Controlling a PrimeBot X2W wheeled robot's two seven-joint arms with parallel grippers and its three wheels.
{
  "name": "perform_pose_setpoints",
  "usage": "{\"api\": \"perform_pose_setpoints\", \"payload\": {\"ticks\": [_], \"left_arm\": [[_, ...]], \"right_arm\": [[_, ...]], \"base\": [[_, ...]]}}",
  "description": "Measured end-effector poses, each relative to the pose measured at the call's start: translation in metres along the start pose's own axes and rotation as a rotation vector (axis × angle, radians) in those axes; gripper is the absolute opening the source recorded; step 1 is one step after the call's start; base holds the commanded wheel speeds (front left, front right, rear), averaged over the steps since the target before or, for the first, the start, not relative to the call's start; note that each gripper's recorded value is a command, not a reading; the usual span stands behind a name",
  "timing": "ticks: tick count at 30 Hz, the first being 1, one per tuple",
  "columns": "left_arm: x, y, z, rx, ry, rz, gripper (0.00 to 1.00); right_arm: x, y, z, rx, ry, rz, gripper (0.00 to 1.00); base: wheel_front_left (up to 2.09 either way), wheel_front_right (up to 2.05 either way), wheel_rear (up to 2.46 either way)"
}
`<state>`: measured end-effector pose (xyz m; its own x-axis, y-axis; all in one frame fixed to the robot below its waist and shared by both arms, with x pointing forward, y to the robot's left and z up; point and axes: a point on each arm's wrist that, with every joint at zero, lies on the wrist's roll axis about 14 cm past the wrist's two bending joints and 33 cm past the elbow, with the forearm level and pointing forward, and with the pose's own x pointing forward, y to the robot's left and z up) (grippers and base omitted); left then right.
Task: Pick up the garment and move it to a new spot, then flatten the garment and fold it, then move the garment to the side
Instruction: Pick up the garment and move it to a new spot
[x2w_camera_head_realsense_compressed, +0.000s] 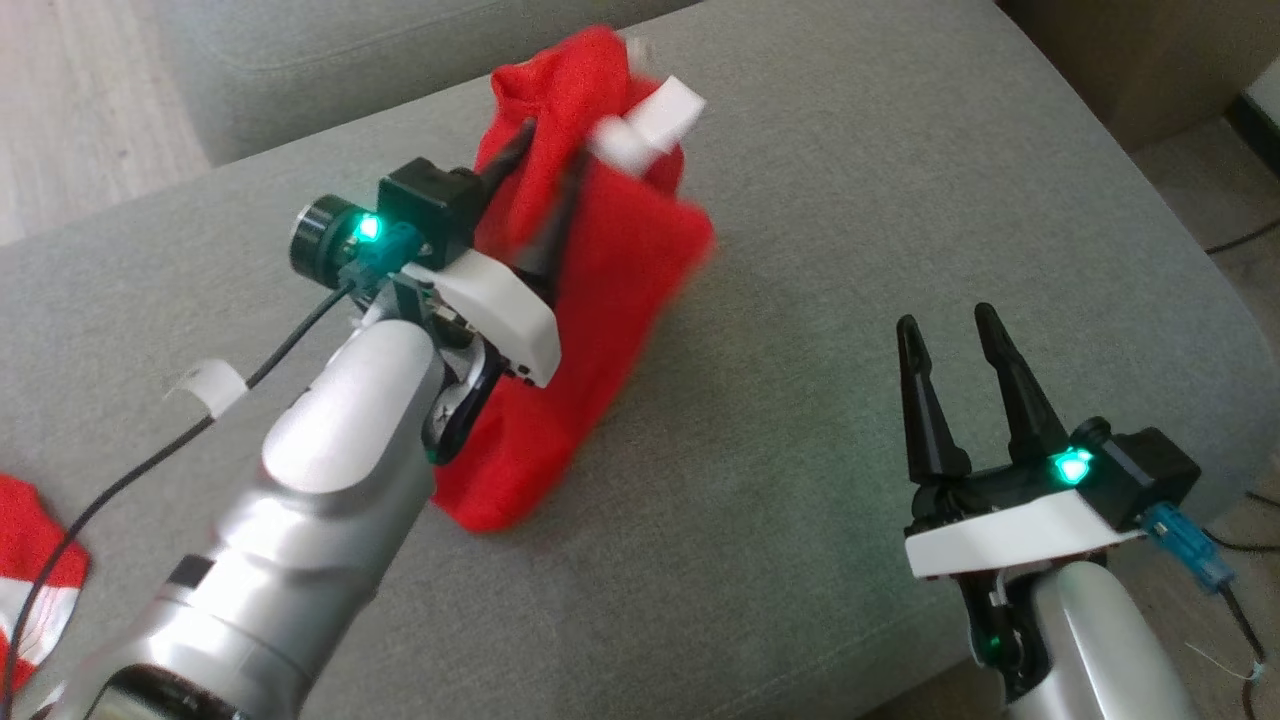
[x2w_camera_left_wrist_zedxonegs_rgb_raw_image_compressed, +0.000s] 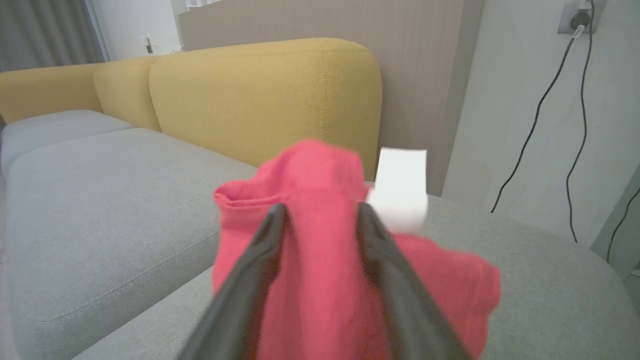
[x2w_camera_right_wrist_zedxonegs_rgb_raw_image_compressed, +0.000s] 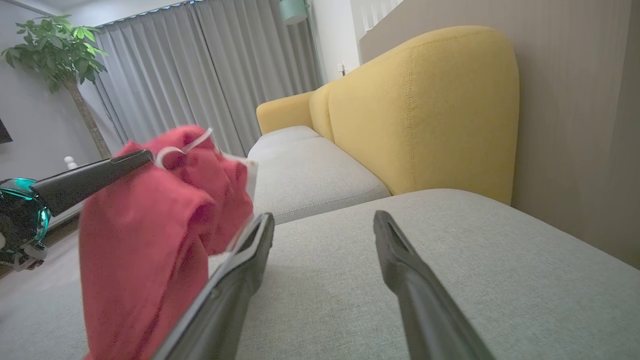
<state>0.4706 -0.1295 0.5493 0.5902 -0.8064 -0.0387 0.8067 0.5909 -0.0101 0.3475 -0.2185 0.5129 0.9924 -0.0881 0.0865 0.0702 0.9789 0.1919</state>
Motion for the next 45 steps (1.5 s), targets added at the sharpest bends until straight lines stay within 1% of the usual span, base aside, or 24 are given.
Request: {"api": "perform_pose_setpoints", "payload": {"ticks": [2,5,11,14,17,19,21,26,30,32,35,37,40,45], "left_arm": [[0.004,-0.004,-0.002,-0.014,-0.005,-0.010,1.00],[0.005,0.002,0.009,-0.010,-0.048,0.007,1.00],[-0.015,0.045,0.040,0.029,-0.148,0.118,1.00],[-0.039,0.076,0.044,0.060,-0.163,0.201,1.00],[-0.073,0.107,0.042,0.093,-0.159,0.296,1.00],[-0.099,0.119,0.033,0.093,-0.145,0.348,1.00],[-0.126,0.124,0.013,0.077,-0.110,0.397,1.00],[-0.193,0.111,-0.039,0.003,-0.032,0.495,1.00],[-0.230,0.091,-0.053,-0.036,-0.046,0.566,1.00],[-0.243,0.079,-0.058,-0.072,-0.060,0.604,1.00],[-0.253,0.057,-0.068,-0.114,-0.068,0.633,1.00],[-0.258,0.050,-0.071,-0.137,-0.078,0.658,1.00],[-0.262,0.049,-0.066,-0.143,-0.106,0.687,1.00],[-0.263,0.051,-0.060,-0.116,-0.124,0.680,1.00]], "right_arm": [[-0.001,-0.003,0.000,-0.001,0.001,-0.010,1.00],[0.001,-0.004,0.001,0.005,-0.004,-0.011,1.00],[0.013,0.010,-0.002,0.009,-0.004,0.036,1.00],[0.021,0.021,-0.003,0.005,-0.004,0.071,1.00],[0.028,0.033,-0.004,0.002,-0.006,0.108,1.00],[0.031,0.040,-0.006,0.001,-0.002,0.129,1.00],[0.030,0.048,-0.012,0.002,0.012,0.152,1.00],[0.030,0.064,-0.021,0.001,0.038,0.202,1.00],[0.029,0.078,-0.024,0.002,0.043,0.243,1.00],[0.028,0.082,-0.022,0.000,0.039,0.255,1.00],[0.023,0.083,-0.025,-0.001,0.050,0.260,1.00],[0.020,0.083,-0.027,-0.002,0.058,0.259,1.00],[0.018,0.082,-0.029,-0.003,0.065,0.258,1.00],[0.018,0.082,-0.029,-0.012,0.066,0.260,1.00]], "base": [[0.00,0.00,0.00],[0.00,0.00,0.00],[0.00,0.00,0.00],[0.00,0.00,0.00],[0.00,0.00,0.00],[0.00,0.00,0.00],[0.00,0.00,0.00],[0.00,0.00,0.00],[0.00,0.00,0.00],[0.00,0.00,0.00],[0.00,0.00,0.00],[0.00,0.00,0.00],[0.00,0.00,0.00],[0.00,0.00,0.00]]}}
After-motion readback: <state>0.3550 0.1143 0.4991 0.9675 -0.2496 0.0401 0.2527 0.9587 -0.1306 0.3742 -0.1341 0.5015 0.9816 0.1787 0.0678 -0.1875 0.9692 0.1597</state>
